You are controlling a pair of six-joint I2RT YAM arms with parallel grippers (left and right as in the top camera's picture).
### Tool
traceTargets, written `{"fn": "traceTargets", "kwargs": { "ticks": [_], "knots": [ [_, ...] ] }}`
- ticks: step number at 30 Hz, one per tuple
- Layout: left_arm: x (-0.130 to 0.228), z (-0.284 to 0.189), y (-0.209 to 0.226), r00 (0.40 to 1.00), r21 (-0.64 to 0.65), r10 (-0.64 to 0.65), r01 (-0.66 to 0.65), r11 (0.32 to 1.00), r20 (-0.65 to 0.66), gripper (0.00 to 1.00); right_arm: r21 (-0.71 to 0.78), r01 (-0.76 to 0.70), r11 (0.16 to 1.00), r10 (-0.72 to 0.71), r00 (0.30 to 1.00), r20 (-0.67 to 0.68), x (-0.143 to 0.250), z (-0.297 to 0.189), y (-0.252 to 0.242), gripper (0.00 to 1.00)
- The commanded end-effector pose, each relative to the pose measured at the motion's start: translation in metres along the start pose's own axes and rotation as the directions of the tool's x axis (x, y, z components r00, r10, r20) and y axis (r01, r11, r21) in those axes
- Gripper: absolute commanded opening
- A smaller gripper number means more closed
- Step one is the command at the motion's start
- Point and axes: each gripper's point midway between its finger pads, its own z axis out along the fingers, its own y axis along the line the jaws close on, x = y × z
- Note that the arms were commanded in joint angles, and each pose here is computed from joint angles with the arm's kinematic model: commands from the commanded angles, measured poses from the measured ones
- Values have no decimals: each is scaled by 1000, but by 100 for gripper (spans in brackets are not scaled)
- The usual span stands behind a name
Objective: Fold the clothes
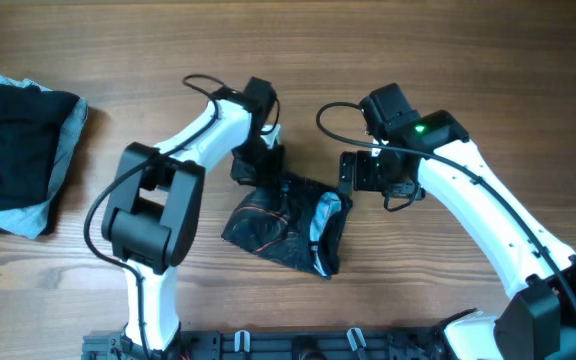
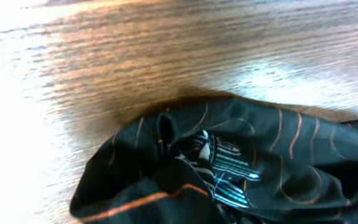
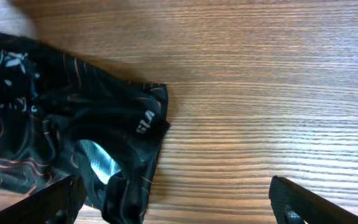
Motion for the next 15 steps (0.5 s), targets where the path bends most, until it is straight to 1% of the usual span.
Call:
{"fn": "traceTargets", "kwargs": {
  "ticks": [1,2,3,4,5,7,8,10,12,13,14,15],
  "knots": [
    [-17,-35,75,992,-264,-94,113,958,84,4,7,-5,1000,5,999,33,-7,-9,-7,100],
    [-27,-60,88,980,-274,-134,172,946,149,4,7,-11,1000,10,999,32,-8,-9,-9,100],
    [-41,-104,107,948,-245,-183,249,937,262,4,8,-15,1000,15,999,32,-8,-9,-10,100],
    [-49,-131,118,920,-213,-210,290,933,330,4,9,-14,1000,14,999,32,-8,-9,-10,100],
    [-55,-161,135,879,-175,-245,339,924,409,4,9,-15,1000,14,999,31,-8,-9,-10,100],
    [-58,-195,168,810,-124,-307,418,900,499,4,8,-14,1000,14,999,33,-9,-9,-10,100],
    [-56,-202,188,785,-110,-344,458,882,515,4,7,-15,1000,14,999,35,-9,-9,-10,100],
    [-55,-208,230,736,-128,-393,541,832,552,4,8,-14,1000,14,999,32,-8,-9,-10,100],
    [-57,-215,261,684,-107,-433,596,796,588,4,9,-15,1000,14,999,30,-8,-9,-10,100],
    [-55,-222,282,626,-67,-479,647,760,616,6,9,-15,1000,15,999,30,-8,-9,-10,100],
    [-51,-225,293,605,-55,-495,666,744,624,29,9,-15,1000,14,999,30,-8,-9,-10,100],
    [-47,-227,302,592,-49,-509,681,731,625,62,9,-15,1000,15,999,31,-8,-9,-10,100]
  ]
}}
